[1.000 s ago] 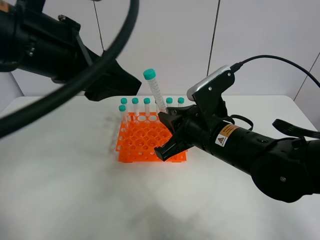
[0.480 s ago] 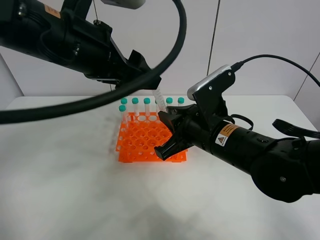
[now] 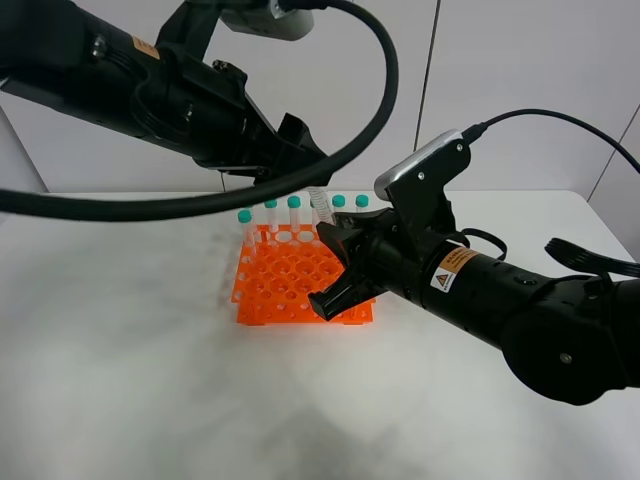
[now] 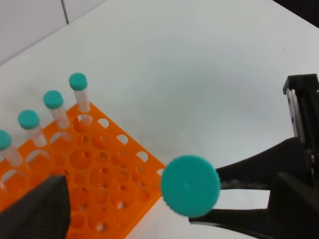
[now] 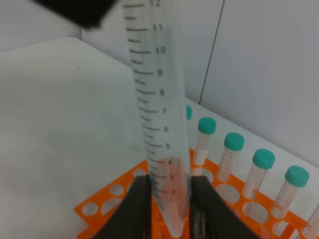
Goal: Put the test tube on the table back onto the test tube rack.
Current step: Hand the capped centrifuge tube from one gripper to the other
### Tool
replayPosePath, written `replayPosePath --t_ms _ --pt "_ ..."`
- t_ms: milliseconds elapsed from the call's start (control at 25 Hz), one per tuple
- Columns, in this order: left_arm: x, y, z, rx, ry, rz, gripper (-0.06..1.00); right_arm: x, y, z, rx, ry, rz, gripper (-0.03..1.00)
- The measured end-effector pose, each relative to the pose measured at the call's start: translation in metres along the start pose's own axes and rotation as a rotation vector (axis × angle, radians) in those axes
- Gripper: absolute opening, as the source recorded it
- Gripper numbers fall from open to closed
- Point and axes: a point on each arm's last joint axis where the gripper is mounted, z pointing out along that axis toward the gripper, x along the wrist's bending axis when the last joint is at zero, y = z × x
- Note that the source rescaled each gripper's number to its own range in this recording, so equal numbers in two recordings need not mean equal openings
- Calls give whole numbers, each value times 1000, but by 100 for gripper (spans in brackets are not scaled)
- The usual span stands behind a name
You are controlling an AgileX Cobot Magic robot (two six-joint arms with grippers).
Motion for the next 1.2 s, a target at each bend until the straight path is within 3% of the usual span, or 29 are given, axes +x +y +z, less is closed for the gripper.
replayPosePath --t_ms 400,480,680,800,1040,1200 --pt "0 5 6 -11 -17 -32 81 0 0 0 0 -1 2 0" --pt "0 5 6 -11 -17 -33 73 0 0 0 1 -2 2 0" --pt "0 5 6 -12 -19 -37 36 0 0 0 1 -2 2 0" --pt "0 7 6 -27 -17 -46 20 0 0 0 1 -2 2 0" --pt "-2 10 5 -67 -43 -73 2 0 0 0 -1 -2 3 0" --pt "-4 12 5 -86 -63 -52 1 -1 1 0 -8 -6 8 0"
